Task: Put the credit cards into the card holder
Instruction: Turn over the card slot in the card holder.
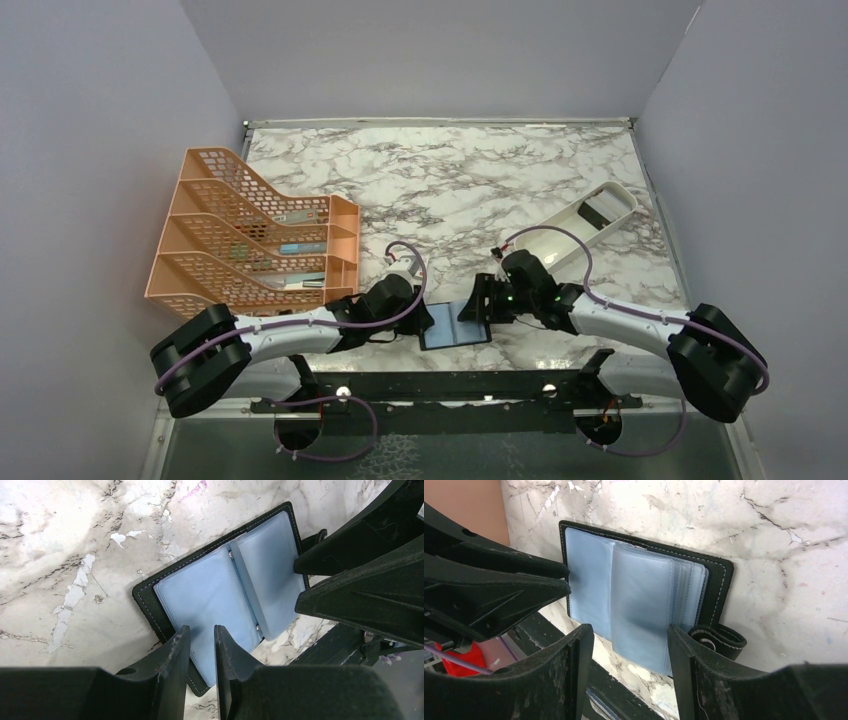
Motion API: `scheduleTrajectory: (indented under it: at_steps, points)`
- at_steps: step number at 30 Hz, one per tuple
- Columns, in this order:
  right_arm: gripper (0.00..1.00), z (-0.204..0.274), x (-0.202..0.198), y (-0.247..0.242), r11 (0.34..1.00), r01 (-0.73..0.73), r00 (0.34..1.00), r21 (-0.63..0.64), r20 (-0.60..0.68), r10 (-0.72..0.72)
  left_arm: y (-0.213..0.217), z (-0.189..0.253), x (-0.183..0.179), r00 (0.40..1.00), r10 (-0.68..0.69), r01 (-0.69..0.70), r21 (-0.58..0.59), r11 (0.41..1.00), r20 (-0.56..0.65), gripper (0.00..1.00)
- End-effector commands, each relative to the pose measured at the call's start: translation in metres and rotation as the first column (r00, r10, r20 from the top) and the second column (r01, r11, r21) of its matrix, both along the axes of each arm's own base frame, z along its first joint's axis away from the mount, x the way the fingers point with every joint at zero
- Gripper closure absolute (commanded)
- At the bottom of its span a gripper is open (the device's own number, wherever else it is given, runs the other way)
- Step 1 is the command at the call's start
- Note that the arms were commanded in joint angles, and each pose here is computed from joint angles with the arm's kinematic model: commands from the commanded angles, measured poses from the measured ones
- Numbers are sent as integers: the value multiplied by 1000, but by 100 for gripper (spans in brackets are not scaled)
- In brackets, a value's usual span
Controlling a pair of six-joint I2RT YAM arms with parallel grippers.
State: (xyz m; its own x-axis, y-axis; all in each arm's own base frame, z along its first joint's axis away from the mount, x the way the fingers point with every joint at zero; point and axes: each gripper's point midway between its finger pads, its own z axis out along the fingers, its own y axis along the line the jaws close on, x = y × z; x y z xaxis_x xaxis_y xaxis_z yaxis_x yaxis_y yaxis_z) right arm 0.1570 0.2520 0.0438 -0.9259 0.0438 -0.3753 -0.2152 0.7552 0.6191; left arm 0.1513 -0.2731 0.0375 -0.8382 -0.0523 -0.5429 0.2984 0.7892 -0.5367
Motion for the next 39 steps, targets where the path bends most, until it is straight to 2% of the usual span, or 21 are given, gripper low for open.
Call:
scheduleTrajectory:
  at_steps: [1, 18, 23, 31, 34, 39]
  points:
    - [40, 6, -1, 10, 999, -22, 1000, 50, 4, 22, 0, 1, 1, 1000, 6, -6, -13, 1000, 15, 73]
    - [40, 14, -7, 32, 981, -65, 997, 181, -37, 73, -2, 1, 0, 1000, 1, -1, -15, 1000, 2, 73]
    - [40, 31, -7, 43, 963, -86, 995, 255, -29, 97, -3, 21, 4, 1000, 20, -19, -29, 999, 16, 73]
    - [40, 52, -5, 67, 920, -153, 985, 360, -24, 173, 11, 70, 19, 986, 143, -136, -86, 987, 86, 67]
    - [41, 53, -1, 70, 922, -155, 985, 354, -15, 172, 19, 77, 20, 979, 175, -164, -107, 981, 106, 66]
    - [42, 47, 5, 67, 941, -166, 985, 295, 12, 170, 20, 81, 17, 981, 153, -139, -117, 983, 120, 66]
